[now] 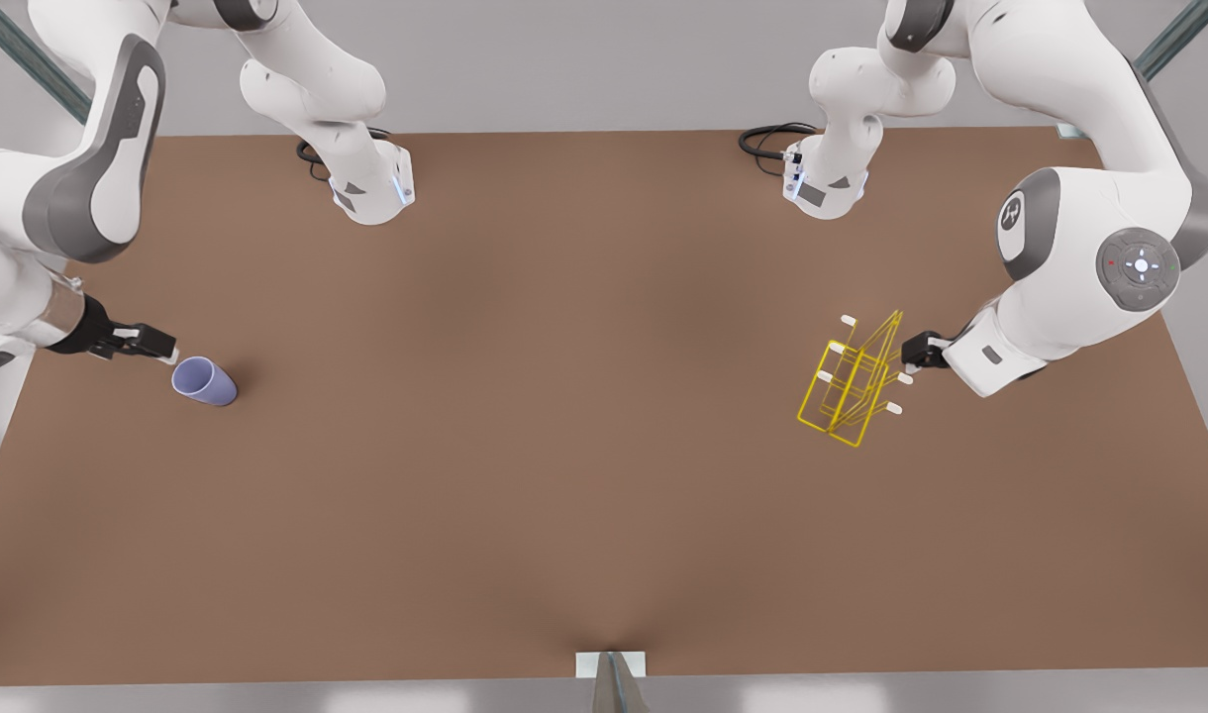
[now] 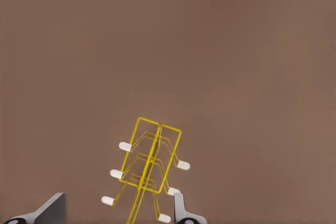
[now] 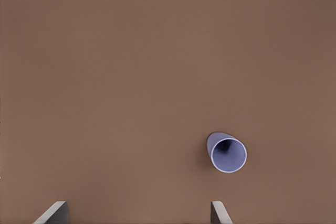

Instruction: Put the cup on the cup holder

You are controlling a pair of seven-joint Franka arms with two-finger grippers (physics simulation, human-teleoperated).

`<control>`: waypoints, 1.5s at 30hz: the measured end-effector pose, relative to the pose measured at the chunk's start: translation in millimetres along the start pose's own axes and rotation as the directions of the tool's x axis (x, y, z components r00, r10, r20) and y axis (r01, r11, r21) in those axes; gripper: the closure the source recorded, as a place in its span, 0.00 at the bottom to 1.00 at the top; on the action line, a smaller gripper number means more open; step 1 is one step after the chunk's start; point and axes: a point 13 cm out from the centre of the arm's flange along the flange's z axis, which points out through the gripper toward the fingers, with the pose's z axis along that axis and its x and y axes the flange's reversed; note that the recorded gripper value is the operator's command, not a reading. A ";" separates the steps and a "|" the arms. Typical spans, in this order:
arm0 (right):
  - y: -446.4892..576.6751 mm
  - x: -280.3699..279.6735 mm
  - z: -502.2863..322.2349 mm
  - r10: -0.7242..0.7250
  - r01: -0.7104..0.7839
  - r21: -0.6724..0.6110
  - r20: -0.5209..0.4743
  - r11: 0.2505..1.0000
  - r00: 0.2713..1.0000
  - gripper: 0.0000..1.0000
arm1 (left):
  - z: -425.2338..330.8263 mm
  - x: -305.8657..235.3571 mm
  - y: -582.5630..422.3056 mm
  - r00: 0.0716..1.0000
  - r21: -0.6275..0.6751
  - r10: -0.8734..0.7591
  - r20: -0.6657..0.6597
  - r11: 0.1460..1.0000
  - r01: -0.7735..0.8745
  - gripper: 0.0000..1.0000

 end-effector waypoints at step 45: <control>-97.2 23.7 280.5 -0.228 0.225 0.078 0.031 0.971 0.973 0.00 | 20.7 -6.1 5.0 1.000 0.000 0.013 -0.027 1.000 -0.013 0.00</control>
